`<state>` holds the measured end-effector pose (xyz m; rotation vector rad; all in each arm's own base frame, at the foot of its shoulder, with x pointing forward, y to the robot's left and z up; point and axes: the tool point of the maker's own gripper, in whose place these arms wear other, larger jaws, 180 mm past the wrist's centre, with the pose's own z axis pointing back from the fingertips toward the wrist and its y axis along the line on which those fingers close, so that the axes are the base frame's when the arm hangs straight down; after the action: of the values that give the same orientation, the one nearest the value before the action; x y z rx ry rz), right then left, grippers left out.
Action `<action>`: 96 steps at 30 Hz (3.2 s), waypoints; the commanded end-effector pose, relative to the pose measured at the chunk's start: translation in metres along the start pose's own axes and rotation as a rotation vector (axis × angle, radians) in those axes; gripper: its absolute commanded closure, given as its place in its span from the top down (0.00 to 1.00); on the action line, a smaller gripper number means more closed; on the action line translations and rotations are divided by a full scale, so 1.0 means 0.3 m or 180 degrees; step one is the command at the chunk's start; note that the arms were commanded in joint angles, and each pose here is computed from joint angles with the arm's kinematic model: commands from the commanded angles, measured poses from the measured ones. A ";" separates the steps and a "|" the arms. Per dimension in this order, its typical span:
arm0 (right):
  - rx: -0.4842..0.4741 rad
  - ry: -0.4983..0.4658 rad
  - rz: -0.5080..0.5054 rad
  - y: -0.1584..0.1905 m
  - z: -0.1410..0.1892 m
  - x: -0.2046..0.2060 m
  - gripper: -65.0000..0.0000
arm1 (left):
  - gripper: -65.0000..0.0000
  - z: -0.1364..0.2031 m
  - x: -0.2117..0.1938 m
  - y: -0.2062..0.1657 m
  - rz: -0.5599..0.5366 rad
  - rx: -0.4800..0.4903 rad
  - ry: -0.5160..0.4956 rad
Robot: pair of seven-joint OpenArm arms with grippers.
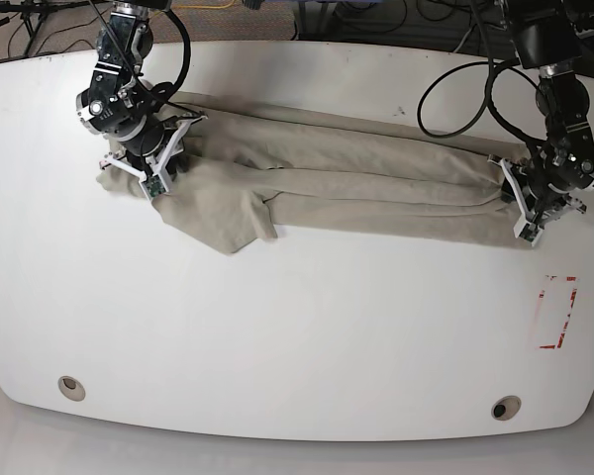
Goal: Fold the T-shirt properly
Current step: 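Lay the folded edge down and open both grippers, then move the right gripper along the strip and regrasp the folded fabric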
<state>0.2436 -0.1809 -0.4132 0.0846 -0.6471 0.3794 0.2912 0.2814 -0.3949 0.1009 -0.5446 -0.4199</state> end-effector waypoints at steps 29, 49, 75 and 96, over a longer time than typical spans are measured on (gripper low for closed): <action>-0.0204 -0.0376 0.0174 -0.190 -0.046 0.202 0.33 | 0.32 0.039 0.017 0.057 -0.0006 0.0161 -0.0104; 0.0211 -0.0624 0.0238 -0.131 -0.218 0.507 0.82 | 0.50 0.203 0.177 0.209 0.0008 0.0709 -0.0322; 0.0621 -0.0725 -0.0112 -0.073 -0.371 0.525 0.28 | 0.50 0.256 0.153 0.256 0.0085 0.0883 -0.0355; 0.0301 -0.0950 0.0508 0.035 -0.132 0.607 0.02 | 0.50 0.248 0.146 0.247 0.0078 0.0857 -0.0332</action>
<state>0.3911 -0.1083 -0.3619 0.2025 -0.8629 0.5427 0.3065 0.3286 -0.3088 0.3103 -0.6646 -0.3218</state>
